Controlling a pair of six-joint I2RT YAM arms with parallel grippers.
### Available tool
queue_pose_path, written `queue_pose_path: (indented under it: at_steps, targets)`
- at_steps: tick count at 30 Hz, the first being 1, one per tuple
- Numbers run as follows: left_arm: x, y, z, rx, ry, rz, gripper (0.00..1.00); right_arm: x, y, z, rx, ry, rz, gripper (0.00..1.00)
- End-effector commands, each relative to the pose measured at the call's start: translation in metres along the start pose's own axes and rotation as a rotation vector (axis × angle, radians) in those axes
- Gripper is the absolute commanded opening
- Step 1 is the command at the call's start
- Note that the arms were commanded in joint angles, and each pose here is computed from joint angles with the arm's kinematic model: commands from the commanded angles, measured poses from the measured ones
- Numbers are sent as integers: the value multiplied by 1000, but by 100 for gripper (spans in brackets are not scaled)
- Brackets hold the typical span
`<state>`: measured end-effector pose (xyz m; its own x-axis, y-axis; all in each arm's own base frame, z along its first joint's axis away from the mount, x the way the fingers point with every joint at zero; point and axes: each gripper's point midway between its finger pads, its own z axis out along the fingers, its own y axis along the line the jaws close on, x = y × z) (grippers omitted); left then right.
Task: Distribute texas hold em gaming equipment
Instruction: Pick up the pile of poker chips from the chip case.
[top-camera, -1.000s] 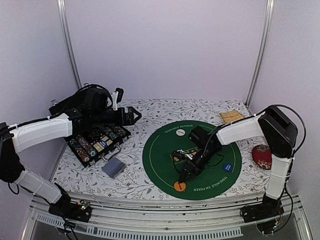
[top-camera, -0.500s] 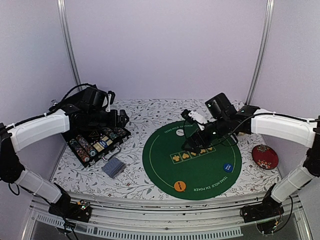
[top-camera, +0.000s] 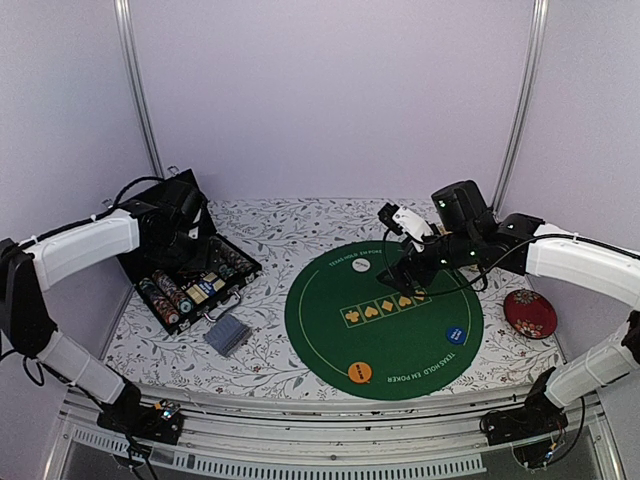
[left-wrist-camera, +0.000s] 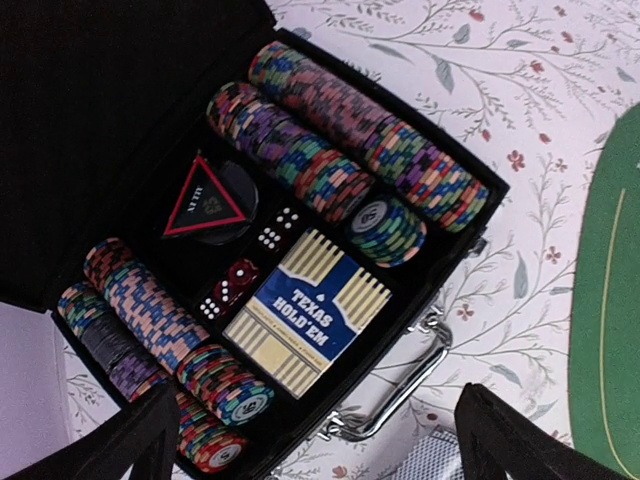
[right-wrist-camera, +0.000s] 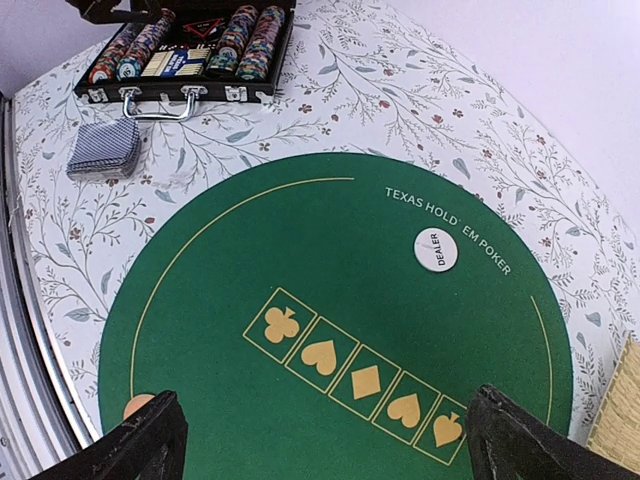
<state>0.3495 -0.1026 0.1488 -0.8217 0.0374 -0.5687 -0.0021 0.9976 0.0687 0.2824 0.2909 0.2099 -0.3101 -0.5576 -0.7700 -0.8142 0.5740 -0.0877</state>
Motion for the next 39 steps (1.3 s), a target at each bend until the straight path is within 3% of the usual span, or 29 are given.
queue_pose_path:
  at_steps: [1, 3, 5, 8, 11, 15, 22, 27, 31, 39]
  targets:
    - [30, 26, 15, -71, 141, 21, 96, 0, -5, 1, 23, 2, -7, 99]
    - [46, 48, 20, -153, 221, 37, 85, 1, -4, 3, 18, 15, -7, 99]
    - [68, 69, 28, -239, 337, 65, 67, 2, -5, 3, 25, 17, -7, 99]
    - [79, 64, 42, -198, 413, 84, 47, 1, -4, 5, 18, 1, -12, 99]
    - [80, 69, 51, -225, 415, 129, 58, 2, -4, 5, 15, 19, -6, 99]
    - [82, 65, 65, -191, 446, 172, 60, 6, -6, 3, 32, 9, 0, 99]
    - [87, 65, 84, -184, 456, 179, 50, 10, -4, 1, 30, 14, 15, 99]
    - [100, 58, 94, -141, 482, 175, 50, 12, -6, 1, 38, 28, 24, 99]
    - [107, 38, 90, -41, 494, 134, 38, 12, -4, 2, 27, 31, 23, 99]
    - [116, 31, 80, -51, 506, 161, 40, 9, -4, 1, 26, 24, 15, 99]
